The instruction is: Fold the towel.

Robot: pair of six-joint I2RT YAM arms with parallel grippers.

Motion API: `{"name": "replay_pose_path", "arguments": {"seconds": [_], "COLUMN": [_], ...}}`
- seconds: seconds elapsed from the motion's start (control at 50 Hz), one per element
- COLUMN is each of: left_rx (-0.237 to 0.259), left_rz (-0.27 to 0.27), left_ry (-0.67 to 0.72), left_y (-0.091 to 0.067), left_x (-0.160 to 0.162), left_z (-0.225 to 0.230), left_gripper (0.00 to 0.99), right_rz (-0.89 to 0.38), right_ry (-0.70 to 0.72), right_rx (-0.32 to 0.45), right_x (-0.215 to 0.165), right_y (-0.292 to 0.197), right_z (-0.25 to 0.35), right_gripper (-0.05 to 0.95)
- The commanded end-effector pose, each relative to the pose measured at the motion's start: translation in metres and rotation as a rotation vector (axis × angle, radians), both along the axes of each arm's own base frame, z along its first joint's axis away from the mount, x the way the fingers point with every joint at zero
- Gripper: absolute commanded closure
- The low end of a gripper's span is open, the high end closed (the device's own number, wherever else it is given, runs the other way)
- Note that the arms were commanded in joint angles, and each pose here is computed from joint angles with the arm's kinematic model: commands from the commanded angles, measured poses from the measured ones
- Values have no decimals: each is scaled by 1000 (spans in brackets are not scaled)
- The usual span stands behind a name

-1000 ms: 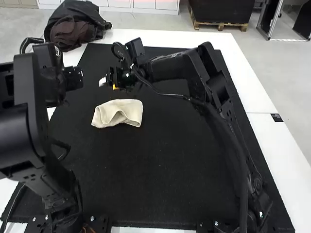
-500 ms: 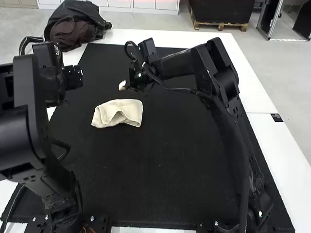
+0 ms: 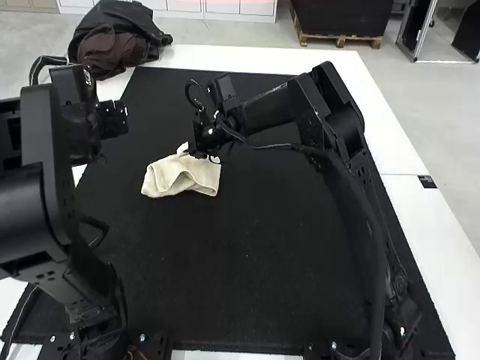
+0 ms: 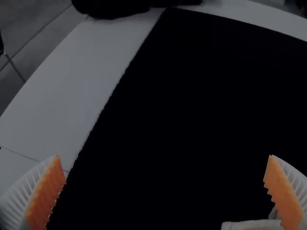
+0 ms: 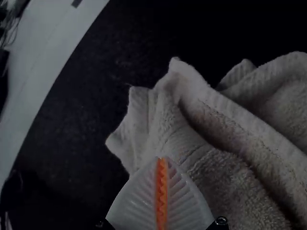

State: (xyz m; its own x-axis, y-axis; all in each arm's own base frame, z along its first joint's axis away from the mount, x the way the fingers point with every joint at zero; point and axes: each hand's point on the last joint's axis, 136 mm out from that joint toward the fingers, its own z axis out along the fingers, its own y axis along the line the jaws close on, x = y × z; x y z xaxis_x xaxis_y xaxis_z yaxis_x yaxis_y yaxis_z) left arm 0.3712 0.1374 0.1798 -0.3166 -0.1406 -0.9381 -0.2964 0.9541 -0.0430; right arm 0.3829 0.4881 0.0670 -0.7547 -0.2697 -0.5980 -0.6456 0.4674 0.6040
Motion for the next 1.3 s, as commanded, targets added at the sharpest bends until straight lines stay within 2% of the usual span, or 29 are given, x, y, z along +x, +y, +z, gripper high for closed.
{"name": "replay_pose_path", "arguments": {"seconds": [0.0,0.62,0.88,1.28], "left_rx": [10,10,5,4], "left_rz": [-12,-10,-23,-38], "left_ry": [-19,-19,-21,-28], "left_y": [-1,-1,-3,-6], "left_x": [-2,-2,-1,1], "left_z": [6,5,5,8], "left_gripper": [26,26,26,26], "right_rz": [40,46,0,-43], "right_ry": [-17,12,-11,-22], "right_rx": [24,10,52,60], "right_x": [-11,-10,13,36], "right_y": [6,8,5,-10], "right_z": [10,-56,-67,-85], "right_gripper": [925,925,925,925]}}
